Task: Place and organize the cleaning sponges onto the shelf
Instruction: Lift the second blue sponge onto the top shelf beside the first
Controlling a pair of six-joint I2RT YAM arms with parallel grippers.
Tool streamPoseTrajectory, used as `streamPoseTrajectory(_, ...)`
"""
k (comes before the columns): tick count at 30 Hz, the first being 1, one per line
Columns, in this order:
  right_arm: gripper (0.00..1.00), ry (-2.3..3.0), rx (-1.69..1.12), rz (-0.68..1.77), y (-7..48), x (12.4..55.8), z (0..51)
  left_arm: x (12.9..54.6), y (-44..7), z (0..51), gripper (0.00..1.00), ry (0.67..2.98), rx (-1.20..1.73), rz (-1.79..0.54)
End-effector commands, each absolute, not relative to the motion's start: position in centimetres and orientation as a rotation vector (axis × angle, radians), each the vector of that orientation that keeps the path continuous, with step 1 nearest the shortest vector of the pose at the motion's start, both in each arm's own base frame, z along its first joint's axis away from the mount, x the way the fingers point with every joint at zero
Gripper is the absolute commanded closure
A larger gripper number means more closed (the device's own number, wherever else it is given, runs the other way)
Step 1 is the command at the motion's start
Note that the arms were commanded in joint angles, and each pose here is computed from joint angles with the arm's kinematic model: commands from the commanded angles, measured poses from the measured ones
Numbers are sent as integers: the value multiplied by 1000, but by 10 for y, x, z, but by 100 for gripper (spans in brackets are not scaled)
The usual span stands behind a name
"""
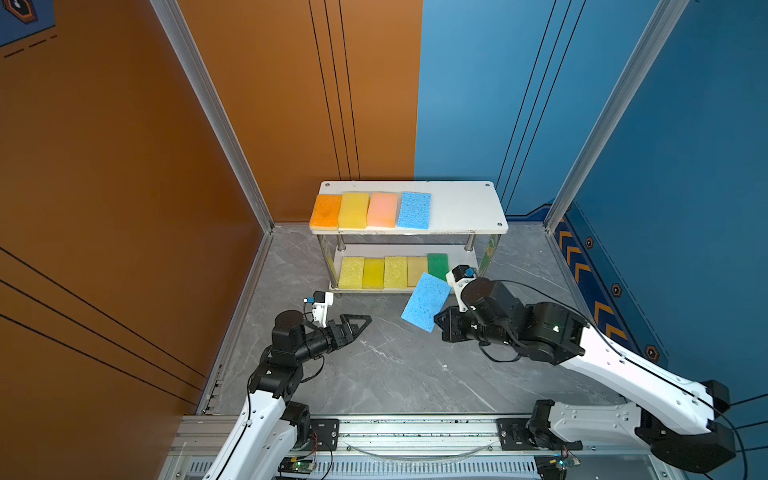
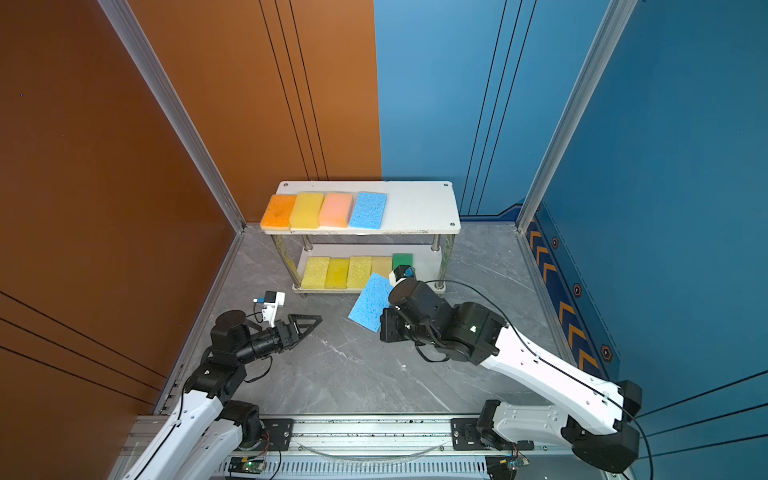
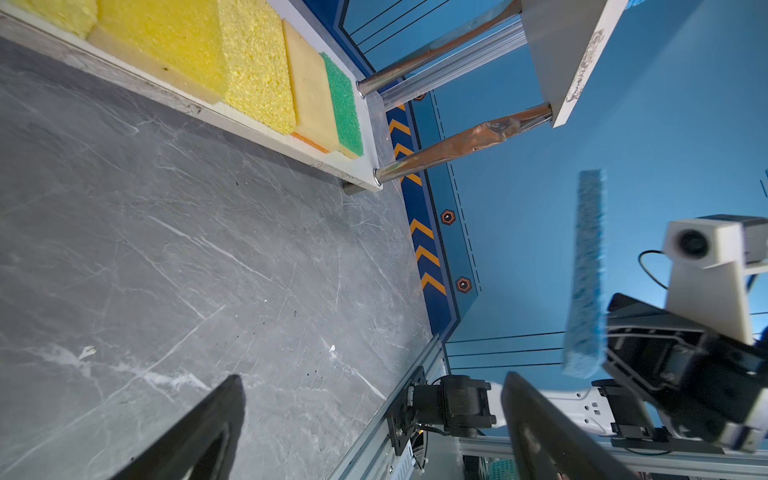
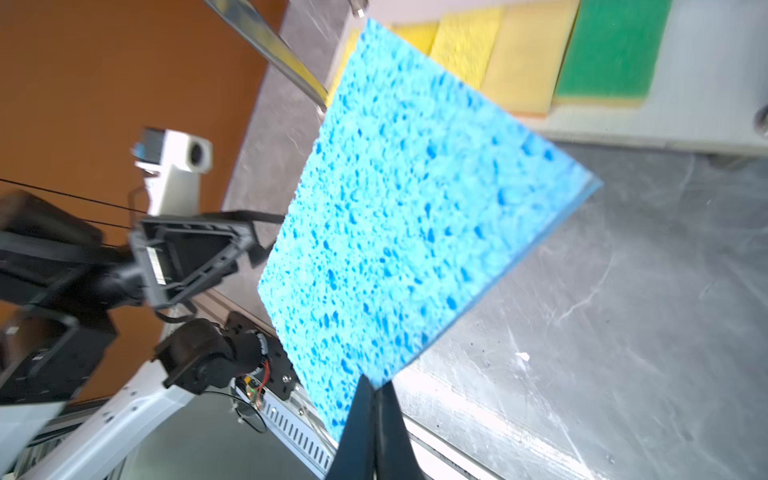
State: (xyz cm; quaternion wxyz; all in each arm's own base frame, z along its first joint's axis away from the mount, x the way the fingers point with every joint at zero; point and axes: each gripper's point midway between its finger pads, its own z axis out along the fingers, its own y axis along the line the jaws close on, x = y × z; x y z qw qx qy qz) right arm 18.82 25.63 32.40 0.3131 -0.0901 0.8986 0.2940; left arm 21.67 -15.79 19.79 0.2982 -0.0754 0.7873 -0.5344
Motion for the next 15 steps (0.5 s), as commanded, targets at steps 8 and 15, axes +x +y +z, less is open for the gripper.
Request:
streamPoseTrajectory(8, 100, 2331, -320, 642, 194, 279, 390, 218, -155, 199, 4, 2113, -237, -1415)
streamPoseTrajectory(15, 100, 2378, -361, 686, 202, 341, 390, 222, -152, 193, 4, 2135, -251, -1407)
